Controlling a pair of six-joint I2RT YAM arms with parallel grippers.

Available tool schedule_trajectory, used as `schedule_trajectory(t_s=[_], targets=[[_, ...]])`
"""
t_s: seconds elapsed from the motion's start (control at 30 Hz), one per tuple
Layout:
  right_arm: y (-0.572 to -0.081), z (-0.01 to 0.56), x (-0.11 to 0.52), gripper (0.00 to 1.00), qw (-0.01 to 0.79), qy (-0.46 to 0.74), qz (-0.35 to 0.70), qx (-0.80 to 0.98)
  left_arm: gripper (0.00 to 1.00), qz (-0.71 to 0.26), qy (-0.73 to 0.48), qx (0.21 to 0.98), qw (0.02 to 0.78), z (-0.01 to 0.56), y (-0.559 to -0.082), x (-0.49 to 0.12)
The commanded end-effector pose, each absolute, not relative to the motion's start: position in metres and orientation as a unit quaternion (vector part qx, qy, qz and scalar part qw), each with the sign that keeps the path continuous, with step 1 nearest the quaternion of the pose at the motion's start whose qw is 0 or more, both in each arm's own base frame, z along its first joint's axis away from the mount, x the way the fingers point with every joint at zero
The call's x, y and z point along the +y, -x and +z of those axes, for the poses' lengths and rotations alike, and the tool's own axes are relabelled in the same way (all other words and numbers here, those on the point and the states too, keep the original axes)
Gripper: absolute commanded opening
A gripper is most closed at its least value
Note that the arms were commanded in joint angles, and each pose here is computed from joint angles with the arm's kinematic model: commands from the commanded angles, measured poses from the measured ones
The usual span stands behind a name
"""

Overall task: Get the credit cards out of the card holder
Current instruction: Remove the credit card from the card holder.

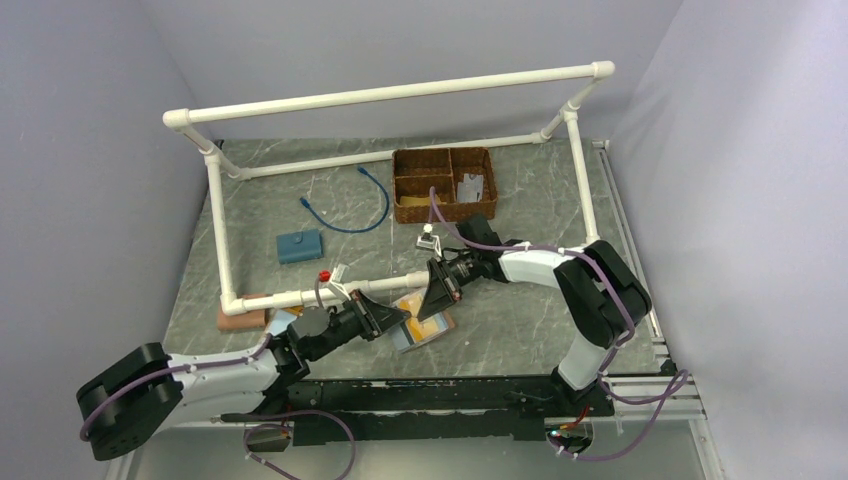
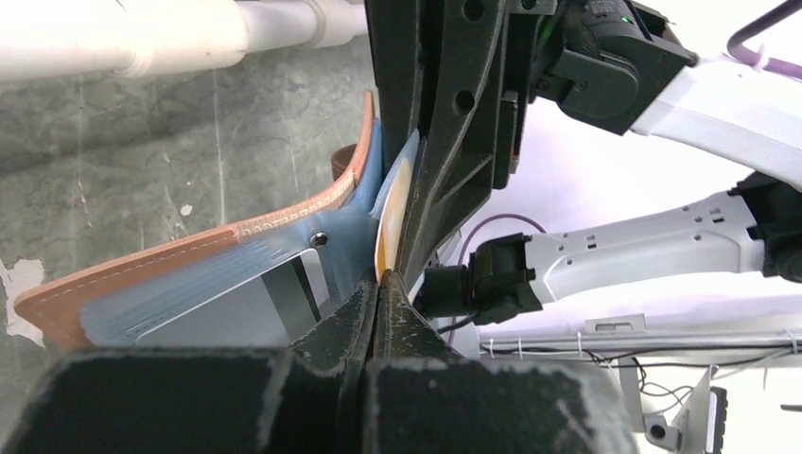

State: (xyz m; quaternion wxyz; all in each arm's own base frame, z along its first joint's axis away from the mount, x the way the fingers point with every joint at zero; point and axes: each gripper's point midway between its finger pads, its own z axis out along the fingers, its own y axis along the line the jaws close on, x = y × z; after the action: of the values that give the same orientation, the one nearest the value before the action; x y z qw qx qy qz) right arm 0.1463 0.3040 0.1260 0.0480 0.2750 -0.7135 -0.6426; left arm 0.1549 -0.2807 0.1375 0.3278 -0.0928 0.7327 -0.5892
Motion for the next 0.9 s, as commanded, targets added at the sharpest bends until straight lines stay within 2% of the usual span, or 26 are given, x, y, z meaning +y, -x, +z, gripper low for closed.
schedule_trajectory(t_s=[0.0,0.07,0.17,0.4,0.57,0.87], targets=[[-0.143,0.136,0.305,0.08,0.042,-0.303,-0.66,-0.687,0.0,-0.605,0.074,0.712,0.349,0.15,-0.15,-0.273],[-0.143,0.136,0.304,0.13,0.042,-0.307,-0.662,-0.683,0.0,-0.6,0.071,0.716,0.35,0.148,-0.147,-0.269],[-0.143,0.135,0.303,0.13,0.039,-0.315,-0.665,-0.676,0.0,-0.593,0.072,0.72,0.354,0.145,-0.144,-0.261],[-0.144,0.126,0.303,0.01,0.036,-0.319,-0.654,-0.685,0.0,-0.585,0.08,0.725,0.354,0.142,-0.138,-0.248],[-0.154,0.1,0.302,0.01,0.016,-0.323,-0.601,-0.731,0.0,-0.55,0.089,0.761,0.332,0.12,-0.133,-0.24],[-0.17,0.068,0.293,0.02,-0.014,-0.365,-0.506,-0.782,0.0,-0.515,0.081,0.785,0.335,0.122,-0.132,-0.23]])
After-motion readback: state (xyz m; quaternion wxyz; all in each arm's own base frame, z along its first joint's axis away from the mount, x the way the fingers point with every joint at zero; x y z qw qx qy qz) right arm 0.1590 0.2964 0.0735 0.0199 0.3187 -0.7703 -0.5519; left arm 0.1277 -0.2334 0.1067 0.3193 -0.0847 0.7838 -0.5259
